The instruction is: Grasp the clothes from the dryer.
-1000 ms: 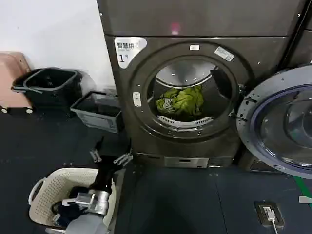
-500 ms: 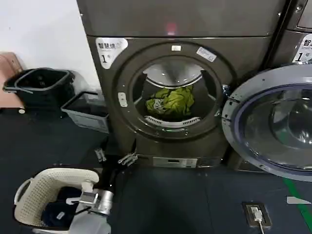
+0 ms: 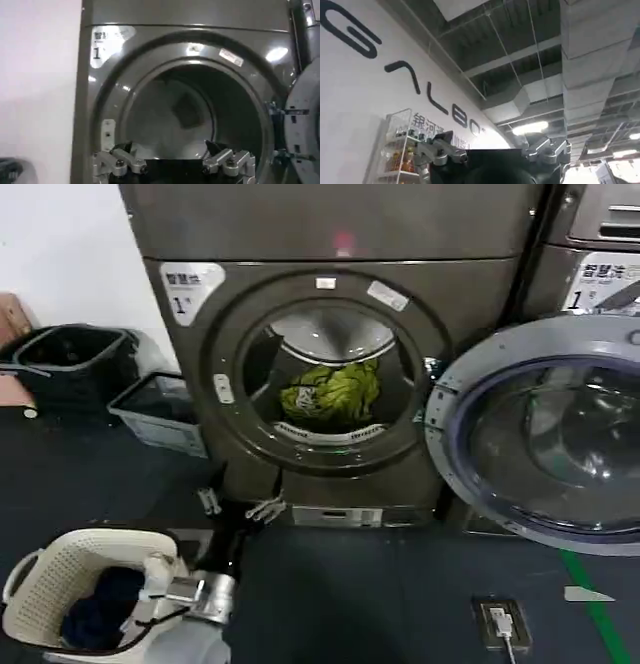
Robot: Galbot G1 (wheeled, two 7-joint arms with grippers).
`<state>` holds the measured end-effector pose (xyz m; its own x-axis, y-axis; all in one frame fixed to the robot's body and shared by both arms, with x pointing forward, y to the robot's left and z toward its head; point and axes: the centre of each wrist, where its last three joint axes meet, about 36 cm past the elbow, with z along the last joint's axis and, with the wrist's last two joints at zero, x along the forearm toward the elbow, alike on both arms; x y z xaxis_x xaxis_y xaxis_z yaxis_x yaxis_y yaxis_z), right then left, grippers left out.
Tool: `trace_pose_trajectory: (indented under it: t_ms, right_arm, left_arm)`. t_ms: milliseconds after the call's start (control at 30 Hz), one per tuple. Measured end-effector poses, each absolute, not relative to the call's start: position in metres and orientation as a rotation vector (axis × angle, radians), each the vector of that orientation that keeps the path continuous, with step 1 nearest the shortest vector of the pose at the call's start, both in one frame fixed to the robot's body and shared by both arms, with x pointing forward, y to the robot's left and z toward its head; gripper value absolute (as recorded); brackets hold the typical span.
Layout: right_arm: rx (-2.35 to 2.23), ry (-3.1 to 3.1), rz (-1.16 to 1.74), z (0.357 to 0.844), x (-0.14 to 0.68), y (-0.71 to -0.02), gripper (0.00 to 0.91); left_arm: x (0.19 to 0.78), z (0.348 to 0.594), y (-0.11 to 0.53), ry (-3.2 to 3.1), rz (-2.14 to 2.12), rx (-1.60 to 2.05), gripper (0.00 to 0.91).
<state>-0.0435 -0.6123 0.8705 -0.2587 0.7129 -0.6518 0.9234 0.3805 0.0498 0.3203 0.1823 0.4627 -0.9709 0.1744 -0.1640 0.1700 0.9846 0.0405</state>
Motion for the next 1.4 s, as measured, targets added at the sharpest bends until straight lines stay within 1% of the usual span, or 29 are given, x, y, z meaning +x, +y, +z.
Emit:
trace_pose_trajectory:
  t_ms: [700,1400]
  right_arm:
    - [1.375,2.038,-0.488,0.867,-0.044,-0.611,0.907]
    - [1.299,1.974,-0.451,0.868,-0.048,-0.611,0.907]
  left_arm:
    - [0.322,0.462,0.18,2.956,0.046,0.295,0.907]
    - [0.327,0.461,0.182,2.948,0.054,0.283,0.907]
